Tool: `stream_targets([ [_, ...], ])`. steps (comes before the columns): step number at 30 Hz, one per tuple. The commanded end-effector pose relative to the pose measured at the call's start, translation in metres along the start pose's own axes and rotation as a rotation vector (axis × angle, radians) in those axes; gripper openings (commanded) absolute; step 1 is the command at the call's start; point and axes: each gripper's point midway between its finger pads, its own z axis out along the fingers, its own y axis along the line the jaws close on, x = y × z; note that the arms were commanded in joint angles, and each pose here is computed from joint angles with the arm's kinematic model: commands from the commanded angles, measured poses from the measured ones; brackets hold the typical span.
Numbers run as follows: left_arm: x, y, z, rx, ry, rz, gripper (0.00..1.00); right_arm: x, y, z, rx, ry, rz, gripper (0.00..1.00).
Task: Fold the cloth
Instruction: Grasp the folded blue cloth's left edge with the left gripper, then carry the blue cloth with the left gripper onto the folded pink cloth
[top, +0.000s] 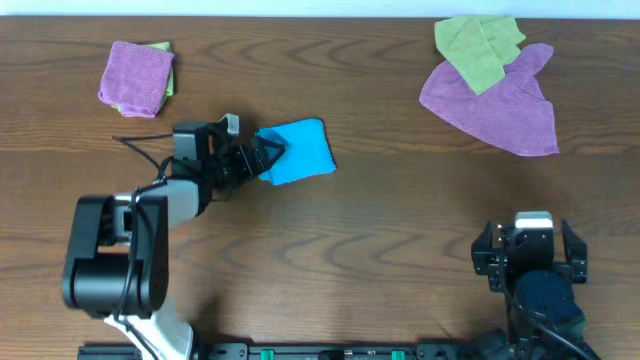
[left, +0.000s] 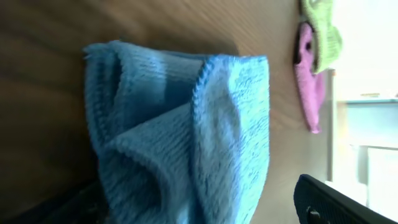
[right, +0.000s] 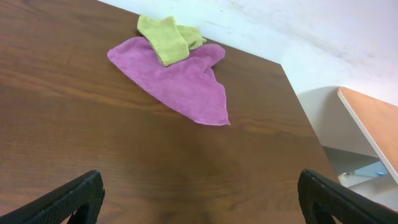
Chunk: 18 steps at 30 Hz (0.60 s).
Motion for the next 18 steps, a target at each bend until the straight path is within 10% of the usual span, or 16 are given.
stream_targets([
  [1, 0.017, 0.033, 0.017, -0.048, 0.074, -0.108, 0.98, -0.001, -0.001, -0.002, 0.005, -0.009, -0.009, 0.99],
  [3, 0.011, 0.033, 0.022, -0.041, 0.075, -0.106, 0.83, -0.001, -0.001, -0.002, 0.005, -0.009, -0.009, 0.99],
  [7, -0.003, 0.031, 0.03, -0.026, 0.067, -0.087, 0.06, -0.001, -0.001, -0.002, 0.005, -0.009, -0.009, 0.99],
  [18, -0.087, -0.053, 0.021, 0.152, -0.035, 0.062, 0.06, -0.001, -0.001, -0.002, 0.005, -0.009, -0.009, 0.99],
])
